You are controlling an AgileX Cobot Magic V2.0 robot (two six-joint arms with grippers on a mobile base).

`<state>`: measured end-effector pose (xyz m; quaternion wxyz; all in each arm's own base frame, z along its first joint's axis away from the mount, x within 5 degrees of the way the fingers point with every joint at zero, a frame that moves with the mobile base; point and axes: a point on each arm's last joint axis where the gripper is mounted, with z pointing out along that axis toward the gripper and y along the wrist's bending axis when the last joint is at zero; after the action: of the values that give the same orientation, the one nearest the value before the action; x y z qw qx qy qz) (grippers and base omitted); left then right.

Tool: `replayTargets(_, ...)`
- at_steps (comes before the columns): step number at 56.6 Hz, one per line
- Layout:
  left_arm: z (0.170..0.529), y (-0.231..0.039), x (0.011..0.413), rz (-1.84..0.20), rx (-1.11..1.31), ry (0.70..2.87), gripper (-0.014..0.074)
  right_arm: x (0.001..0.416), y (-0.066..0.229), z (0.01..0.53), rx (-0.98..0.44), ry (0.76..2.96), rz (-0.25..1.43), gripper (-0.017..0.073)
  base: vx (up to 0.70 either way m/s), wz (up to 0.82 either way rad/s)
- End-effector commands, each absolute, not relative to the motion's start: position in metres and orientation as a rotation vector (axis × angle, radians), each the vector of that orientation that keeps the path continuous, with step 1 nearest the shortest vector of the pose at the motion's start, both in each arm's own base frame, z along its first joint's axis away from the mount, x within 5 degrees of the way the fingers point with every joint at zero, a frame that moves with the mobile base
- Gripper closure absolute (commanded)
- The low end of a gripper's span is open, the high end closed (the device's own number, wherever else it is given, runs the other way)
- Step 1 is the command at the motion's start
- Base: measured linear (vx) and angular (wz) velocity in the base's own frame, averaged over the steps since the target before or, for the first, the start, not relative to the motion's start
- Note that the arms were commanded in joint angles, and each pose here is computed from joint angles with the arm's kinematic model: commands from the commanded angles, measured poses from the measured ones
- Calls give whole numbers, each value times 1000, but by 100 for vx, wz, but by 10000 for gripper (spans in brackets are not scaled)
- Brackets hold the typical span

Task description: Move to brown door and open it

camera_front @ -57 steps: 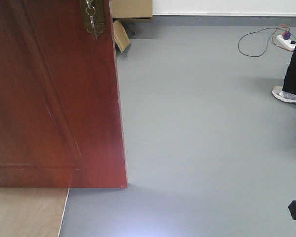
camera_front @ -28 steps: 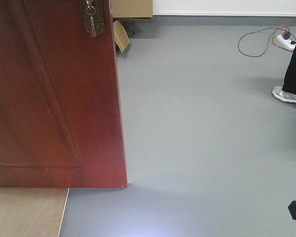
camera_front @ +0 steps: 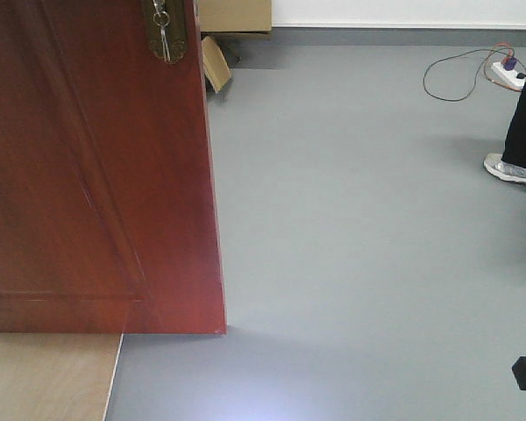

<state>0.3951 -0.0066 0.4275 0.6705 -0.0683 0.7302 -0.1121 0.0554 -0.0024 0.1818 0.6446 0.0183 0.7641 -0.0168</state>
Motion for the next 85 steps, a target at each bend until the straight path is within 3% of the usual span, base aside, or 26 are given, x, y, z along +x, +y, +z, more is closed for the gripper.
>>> replayTargets(1, 463, -6, 358, -240, -166, 1500, 600, 56, -3, 188, 40, 1654, -54, 559, 0, 0)
replayTargets(21, 422, -7, 217, -79, -54, 1452, 600, 56, -3, 188, 40, 1654, -54, 559, 0, 0)
replayTargets(25, 402, -3, 187, -42, -44, 1439, 600, 56, -3, 188, 40, 1654, -54, 559, 0, 0)
replayTargets(26, 373, -1, 158, -1, -19, 1448, 600, 56, -3, 188, 40, 1654, -54, 559, 0, 0)
replayTargets(39, 287, 0, 94, 0, 3, 1433, 600, 56, -3, 188, 40, 1654, -54, 559, 0, 0)
replayTargets(54, 219, 2, 65, -48, -80, 1426, 600, 56, -3, 188, 40, 1654, -54, 559, 0, 0)
replayTargets(85, 212, 3, 54, -12, -101, 1459, 600, 56, -3, 188, 40, 1654, -54, 559, 0, 0)
